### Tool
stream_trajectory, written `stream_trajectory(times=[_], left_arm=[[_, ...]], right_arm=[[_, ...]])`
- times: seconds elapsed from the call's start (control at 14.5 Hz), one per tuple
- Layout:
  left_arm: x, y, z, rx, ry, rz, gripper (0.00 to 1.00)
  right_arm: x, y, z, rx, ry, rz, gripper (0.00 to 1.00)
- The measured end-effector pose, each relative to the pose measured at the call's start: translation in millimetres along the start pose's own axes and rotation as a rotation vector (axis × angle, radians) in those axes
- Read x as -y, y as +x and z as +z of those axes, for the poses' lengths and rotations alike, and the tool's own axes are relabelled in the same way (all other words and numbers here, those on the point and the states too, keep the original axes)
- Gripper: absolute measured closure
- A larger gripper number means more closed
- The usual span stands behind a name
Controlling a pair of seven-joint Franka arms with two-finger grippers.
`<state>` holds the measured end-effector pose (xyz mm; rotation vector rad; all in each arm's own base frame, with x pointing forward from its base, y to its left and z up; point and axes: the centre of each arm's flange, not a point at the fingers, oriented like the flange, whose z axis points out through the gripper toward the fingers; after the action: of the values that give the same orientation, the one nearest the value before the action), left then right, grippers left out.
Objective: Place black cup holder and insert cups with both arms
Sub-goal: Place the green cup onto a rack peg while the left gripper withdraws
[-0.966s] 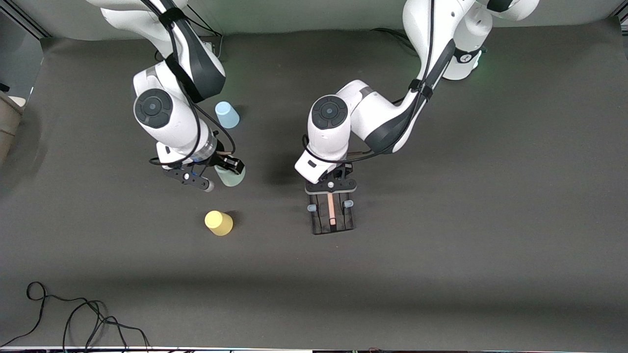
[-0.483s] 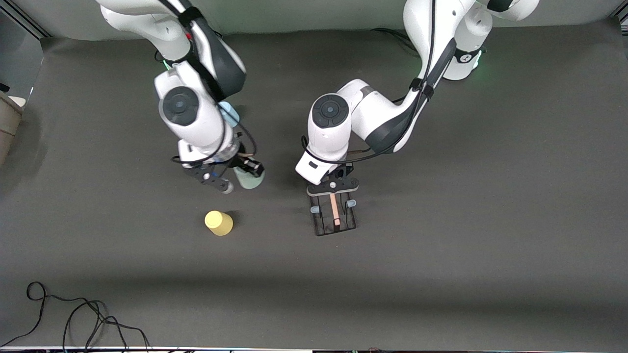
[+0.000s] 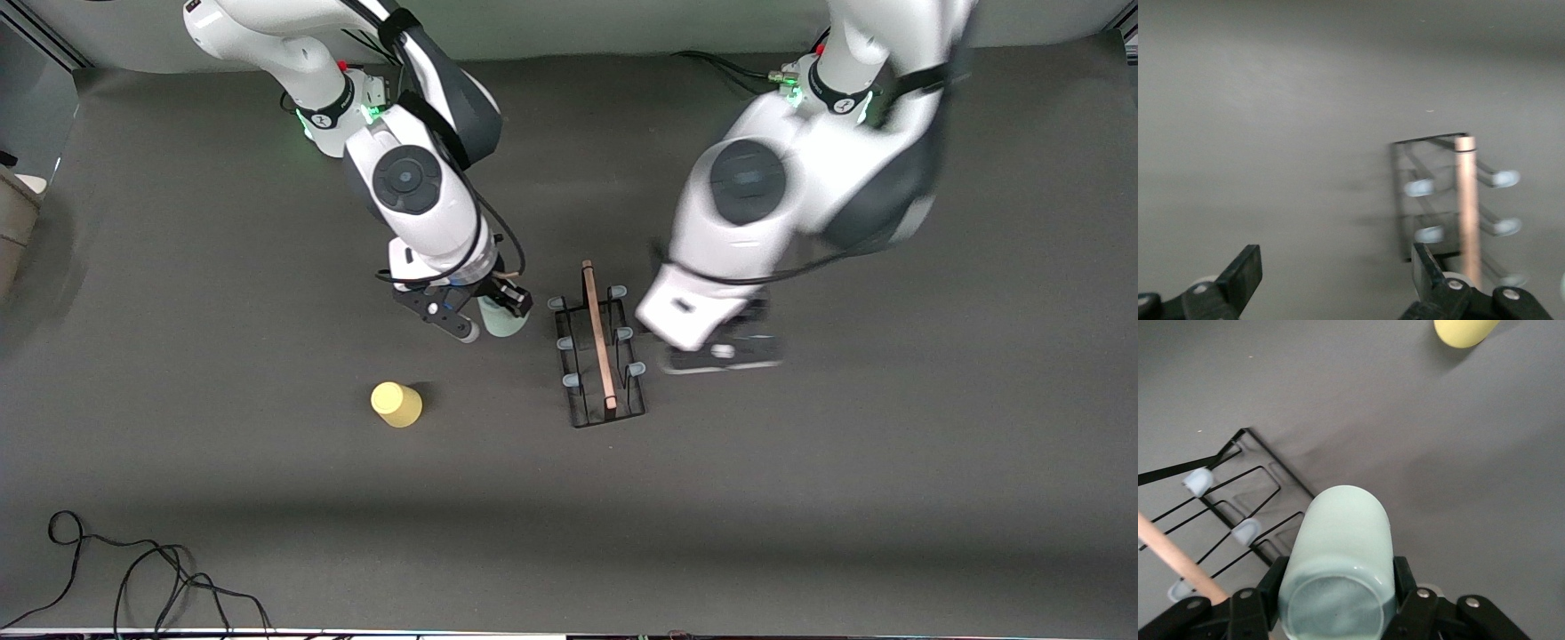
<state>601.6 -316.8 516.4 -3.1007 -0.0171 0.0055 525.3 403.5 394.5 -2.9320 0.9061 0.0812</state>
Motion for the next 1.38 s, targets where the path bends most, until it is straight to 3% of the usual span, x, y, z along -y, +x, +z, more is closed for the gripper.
stream_trajectory(times=[0.28,0.55,0.9,1.17,1.38], left_arm=[[156.2,29.6,-35.4,0.055,-0.004,0.147,0.00],[283.4,26.8,-65.1,0.048,-0.025,0.156,0.00],[338.0,0.6,-63.5,0.074,-0.027,0.157,0.00],[357.8,-15.2,-64.2,0.076,-0.034,0.138,0.00],[349.1,-21.7,-75.1,0.062,-0.033,0.093,0.00]], right_arm=[[24.9,-36.4,12.2,0.005,-0.001,0.014,0.33],[32.1,-62.5,42.8,0.012,-0.046,-0.001,0.33],[31.4,-59.2,85.3,0.008,-0.106,-0.006,0.33],[34.7,-50.8,78.2,-0.001,-0.091,0.004,0.03],[38.0,-28.4,50.2,-0.017,-0.057,0.021,0.00]])
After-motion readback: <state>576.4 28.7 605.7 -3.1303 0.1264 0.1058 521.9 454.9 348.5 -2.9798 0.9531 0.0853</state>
